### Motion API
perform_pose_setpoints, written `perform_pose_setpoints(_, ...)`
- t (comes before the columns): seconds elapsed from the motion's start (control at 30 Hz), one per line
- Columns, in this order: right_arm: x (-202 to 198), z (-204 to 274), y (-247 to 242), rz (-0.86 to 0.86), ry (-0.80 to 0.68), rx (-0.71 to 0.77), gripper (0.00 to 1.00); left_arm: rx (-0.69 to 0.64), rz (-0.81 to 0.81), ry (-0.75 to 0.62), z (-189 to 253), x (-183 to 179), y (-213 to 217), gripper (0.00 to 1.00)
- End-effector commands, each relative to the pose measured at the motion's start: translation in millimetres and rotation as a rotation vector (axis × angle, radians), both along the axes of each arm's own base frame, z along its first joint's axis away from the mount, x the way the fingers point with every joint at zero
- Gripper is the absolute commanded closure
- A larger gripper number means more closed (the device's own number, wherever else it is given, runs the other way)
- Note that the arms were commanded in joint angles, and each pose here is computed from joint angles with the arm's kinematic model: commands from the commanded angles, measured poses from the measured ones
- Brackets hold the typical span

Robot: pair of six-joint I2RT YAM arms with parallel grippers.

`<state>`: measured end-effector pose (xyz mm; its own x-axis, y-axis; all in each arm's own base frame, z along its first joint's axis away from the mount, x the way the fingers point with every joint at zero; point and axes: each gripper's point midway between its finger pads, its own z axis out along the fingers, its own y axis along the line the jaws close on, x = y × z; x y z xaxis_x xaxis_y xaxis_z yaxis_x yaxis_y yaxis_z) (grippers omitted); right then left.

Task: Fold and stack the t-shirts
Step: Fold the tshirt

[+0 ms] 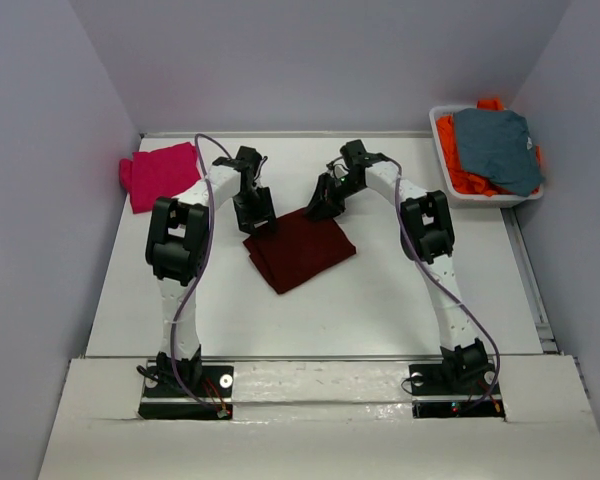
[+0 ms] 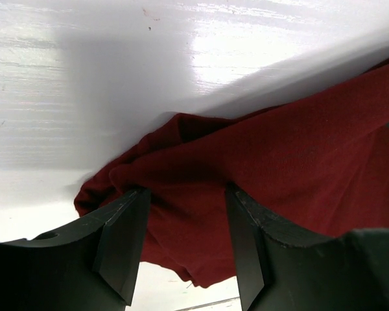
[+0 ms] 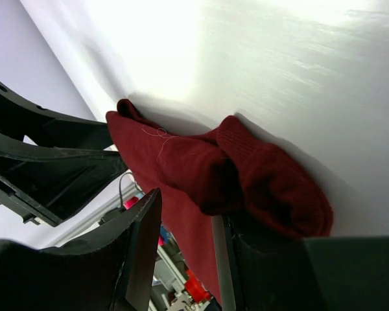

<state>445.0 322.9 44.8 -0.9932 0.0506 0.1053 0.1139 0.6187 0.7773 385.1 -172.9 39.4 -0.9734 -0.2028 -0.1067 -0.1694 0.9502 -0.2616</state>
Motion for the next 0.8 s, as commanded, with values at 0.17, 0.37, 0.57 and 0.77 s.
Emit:
perform_pose_setpoints(0.17,24.6,-17.5,-14.4,-0.068,-0.025,-0.026,0.57,-0.005,-0.02,-0.005,10.6,-7.7,0.5,0.39)
perform_pose_setpoints(0.37,28.5,8.6,-15.3,-0.07,-0.08,-0.025,0.56,0.02,-0.002,-0.082,38.2,2.8,5.7,0.39)
perform_pose_setpoints(0.57,17.4,-3.1,-56.8,-0.13,-0.05,-0.089,0.56,0.0,-0.016,-0.112,56.6,1.3,4.2,0.39)
perform_pose_setpoints(0.77,-0.1,-9.8,-72.8,-0.131,-0.03,-0.137,0.56,-0.032,-0.031,-0.098,50.7,1.6,-2.3,0.39)
